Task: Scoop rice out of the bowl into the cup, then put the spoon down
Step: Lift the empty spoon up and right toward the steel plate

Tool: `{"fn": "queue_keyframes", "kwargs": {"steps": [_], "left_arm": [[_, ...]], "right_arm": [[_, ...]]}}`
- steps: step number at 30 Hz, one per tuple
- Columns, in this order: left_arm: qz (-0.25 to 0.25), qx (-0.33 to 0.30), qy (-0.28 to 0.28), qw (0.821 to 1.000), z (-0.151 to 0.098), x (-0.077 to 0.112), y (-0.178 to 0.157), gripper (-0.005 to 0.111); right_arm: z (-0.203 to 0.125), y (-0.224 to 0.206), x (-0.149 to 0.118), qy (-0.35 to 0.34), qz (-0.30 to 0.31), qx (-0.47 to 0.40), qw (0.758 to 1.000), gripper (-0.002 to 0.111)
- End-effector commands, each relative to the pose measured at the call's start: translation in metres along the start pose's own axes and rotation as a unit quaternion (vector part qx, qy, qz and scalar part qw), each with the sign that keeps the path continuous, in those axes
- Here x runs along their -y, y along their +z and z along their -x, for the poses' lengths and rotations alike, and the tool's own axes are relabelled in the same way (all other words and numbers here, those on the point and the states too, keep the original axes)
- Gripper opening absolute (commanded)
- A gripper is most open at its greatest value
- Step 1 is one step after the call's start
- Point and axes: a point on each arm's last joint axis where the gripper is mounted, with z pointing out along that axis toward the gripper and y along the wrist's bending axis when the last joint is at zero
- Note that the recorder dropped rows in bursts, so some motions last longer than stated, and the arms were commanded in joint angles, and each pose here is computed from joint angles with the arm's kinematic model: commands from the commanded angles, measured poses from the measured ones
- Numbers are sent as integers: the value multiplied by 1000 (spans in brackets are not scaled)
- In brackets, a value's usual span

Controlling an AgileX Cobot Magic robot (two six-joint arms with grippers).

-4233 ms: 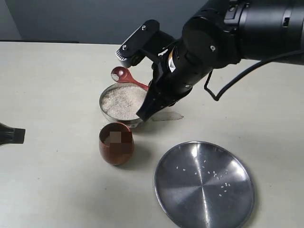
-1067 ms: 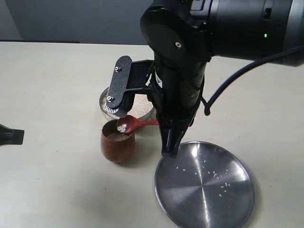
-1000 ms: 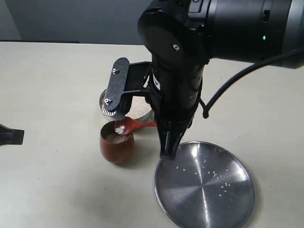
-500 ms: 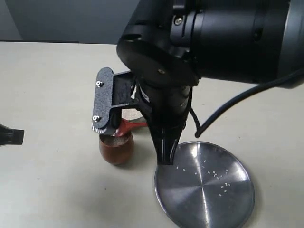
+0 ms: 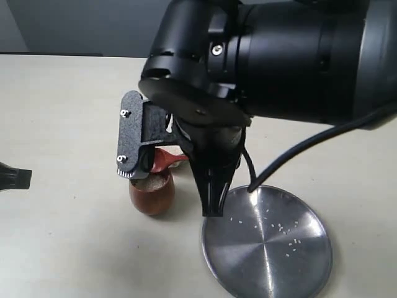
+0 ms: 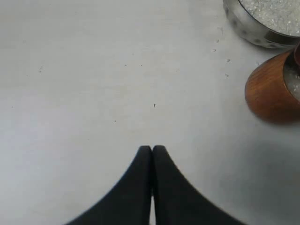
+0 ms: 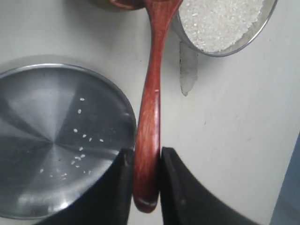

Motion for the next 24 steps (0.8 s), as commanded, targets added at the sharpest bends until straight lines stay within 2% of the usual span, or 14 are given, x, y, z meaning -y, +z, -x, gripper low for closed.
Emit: {"fn": "queue_keyframes", "kwargs": {"steps": [1, 7, 13, 18, 24], "left_arm": [[-1, 3, 0, 1000, -1, 0, -1, 0], [-1, 3, 0, 1000, -1, 0, -1, 0], [-1, 3, 0, 1000, -1, 0, -1, 0], [-1, 3, 0, 1000, -1, 0, -1, 0], [-1, 3, 0, 1000, -1, 0, -1, 0]], "right_arm": [[-16, -18, 12, 98, 20, 43, 994, -1], [-43, -41, 32, 249, 89, 136, 955, -1], [-67, -37, 38, 364, 105, 120, 917, -1], [-75, -11, 13, 409, 119, 126, 896, -1], [-96, 21, -26, 482, 123, 160, 853, -1]]}}
